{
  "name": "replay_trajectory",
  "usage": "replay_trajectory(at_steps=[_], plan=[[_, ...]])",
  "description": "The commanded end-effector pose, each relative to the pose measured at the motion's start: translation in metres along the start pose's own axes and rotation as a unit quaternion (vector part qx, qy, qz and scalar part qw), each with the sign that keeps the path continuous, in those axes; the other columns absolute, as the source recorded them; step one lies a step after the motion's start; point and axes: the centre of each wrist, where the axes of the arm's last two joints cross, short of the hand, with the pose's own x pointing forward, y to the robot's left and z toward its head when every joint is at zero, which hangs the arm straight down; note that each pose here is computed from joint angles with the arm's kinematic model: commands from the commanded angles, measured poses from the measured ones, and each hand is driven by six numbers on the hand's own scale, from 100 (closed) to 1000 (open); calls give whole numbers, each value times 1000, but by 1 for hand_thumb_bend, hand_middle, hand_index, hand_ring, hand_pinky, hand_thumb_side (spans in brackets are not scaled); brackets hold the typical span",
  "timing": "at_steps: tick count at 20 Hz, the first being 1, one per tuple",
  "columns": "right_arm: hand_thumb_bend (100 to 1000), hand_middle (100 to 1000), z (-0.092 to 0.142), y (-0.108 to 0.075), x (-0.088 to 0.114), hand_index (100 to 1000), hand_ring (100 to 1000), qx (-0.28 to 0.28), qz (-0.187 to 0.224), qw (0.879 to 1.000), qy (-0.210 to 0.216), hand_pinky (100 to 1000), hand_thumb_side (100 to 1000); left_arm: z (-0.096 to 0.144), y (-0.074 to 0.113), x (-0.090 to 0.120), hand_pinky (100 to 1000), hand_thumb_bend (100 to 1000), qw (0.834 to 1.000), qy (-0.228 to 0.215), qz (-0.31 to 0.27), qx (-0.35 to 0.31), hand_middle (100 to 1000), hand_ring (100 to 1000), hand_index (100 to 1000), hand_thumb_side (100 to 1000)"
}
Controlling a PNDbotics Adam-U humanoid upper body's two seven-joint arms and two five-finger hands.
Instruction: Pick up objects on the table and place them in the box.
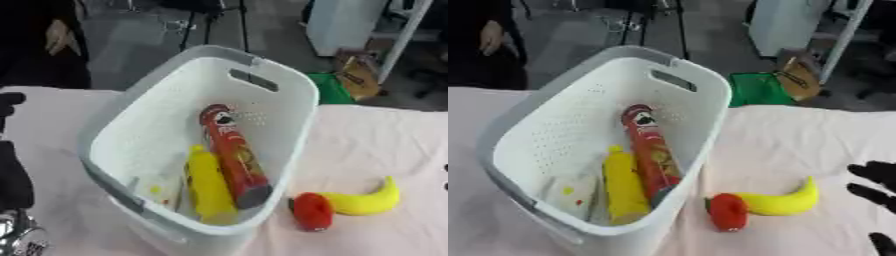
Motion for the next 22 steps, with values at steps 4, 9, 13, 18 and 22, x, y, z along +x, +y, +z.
replay_trajectory(at_steps=[4,9,13,18,22], plan=[[100,981,-2,-18,-47,1000,942,-20,-13,997,67,841,940,-5,-3,3,571,100,1000,-5,4,-12,550,437,626,904],[100,982,-4,-21,-69,1000,950,-24,-33,996,76,852,934,-5,-4,3,571,100,1000,-2,6,-13,551,437,626,904],[100,986,-11,-28,-68,1000,957,-31,-34,998,49,859,925,-4,-5,2,572,100,1000,0,11,-14,552,438,627,905],[141,1000,-23,-38,-63,1000,980,-35,-25,999,6,886,910,-3,-8,2,572,100,1000,3,19,-15,553,438,627,905],[193,1000,-36,-46,-51,1000,1000,-13,-7,998,-59,929,880,-3,-11,1,572,100,1000,6,27,-16,553,440,627,905]])
